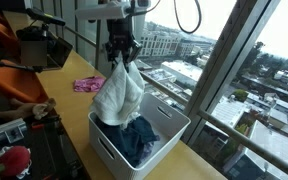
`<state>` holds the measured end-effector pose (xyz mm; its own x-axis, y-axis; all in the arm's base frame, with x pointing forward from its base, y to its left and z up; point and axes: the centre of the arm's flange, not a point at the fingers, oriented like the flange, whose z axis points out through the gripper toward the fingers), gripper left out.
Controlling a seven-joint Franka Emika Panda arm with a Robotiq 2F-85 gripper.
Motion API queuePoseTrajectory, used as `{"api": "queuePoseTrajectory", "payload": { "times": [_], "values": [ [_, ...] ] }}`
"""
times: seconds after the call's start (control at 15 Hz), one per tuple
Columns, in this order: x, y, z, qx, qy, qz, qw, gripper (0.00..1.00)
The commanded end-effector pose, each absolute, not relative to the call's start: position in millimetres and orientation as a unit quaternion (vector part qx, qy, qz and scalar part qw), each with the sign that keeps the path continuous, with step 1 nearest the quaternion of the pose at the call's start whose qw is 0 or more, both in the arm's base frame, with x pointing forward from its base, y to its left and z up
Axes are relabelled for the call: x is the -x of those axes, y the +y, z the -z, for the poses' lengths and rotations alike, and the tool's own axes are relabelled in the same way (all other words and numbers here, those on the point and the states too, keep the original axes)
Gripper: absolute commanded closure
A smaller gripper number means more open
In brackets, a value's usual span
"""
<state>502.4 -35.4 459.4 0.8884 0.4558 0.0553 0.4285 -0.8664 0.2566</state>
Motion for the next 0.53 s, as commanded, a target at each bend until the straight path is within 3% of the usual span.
{"api": "queuePoseTrajectory", "payload": {
  "times": [0.0,0.47],
  "values": [
    [-492,-42,-419,-0.967,0.227,-0.046,0.109,0.97],
    [-486,-41,-375,-0.968,0.229,-0.019,0.098,0.97]
  ]
}}
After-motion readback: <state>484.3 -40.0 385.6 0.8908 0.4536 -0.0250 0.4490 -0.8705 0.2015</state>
